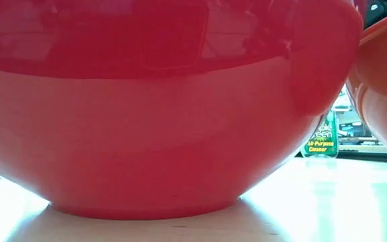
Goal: Nest bowls inside each other
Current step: Stack the orange bowl on top of the red bowl
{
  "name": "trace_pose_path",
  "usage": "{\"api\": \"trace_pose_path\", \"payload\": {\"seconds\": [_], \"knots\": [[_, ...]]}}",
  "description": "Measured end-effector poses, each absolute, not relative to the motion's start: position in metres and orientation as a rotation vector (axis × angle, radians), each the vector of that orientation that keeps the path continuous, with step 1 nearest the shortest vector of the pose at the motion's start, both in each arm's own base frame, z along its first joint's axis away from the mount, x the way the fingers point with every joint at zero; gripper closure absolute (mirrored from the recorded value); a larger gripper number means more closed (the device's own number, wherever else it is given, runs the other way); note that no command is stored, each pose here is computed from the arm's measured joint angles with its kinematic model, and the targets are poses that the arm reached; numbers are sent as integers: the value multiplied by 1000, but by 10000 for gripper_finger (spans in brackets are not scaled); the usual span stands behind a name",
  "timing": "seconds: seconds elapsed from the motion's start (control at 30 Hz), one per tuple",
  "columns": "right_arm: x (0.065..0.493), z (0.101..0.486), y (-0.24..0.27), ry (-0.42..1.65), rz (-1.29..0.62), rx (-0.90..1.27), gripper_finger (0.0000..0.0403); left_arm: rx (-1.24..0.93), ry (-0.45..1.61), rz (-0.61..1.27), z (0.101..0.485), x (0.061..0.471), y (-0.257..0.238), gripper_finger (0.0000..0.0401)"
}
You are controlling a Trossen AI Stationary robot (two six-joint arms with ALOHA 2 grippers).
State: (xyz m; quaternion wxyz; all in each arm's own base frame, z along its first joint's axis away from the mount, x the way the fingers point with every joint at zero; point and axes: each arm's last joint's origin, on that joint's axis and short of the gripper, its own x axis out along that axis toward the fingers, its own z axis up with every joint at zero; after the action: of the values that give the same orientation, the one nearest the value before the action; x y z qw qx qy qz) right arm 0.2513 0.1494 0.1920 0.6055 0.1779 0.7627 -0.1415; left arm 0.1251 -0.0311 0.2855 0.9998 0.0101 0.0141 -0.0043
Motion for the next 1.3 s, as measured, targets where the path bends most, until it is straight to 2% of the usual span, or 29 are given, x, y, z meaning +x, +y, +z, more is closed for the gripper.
{"api": "trace_pose_path", "payload": {"seconds": [0.3,0.43,0.67,0.77,0.9,1.0,1.1,1.3], "knots": [[223,236,130,1668,-485,440,379,15,14,-8,287,125,-31,212],[211,259,123,1585,-456,524,387,15,15,-8,287,125,-31,212],[192,293,112,1430,-396,705,375,5,31,-8,285,125,-31,212],[191,305,109,1290,-348,757,377,-1,35,-8,285,125,-31,212],[210,316,112,1047,-253,799,380,-11,50,-8,288,125,-31,212],[233,313,116,962,-170,764,381,-53,80,-5,297,127,-32,212],[258,304,117,957,-156,715,381,-63,135,-5,306,133,-34,212],[308,304,115,1007,-245,556,381,-6,346,-16,313,145,-42,212]]}}
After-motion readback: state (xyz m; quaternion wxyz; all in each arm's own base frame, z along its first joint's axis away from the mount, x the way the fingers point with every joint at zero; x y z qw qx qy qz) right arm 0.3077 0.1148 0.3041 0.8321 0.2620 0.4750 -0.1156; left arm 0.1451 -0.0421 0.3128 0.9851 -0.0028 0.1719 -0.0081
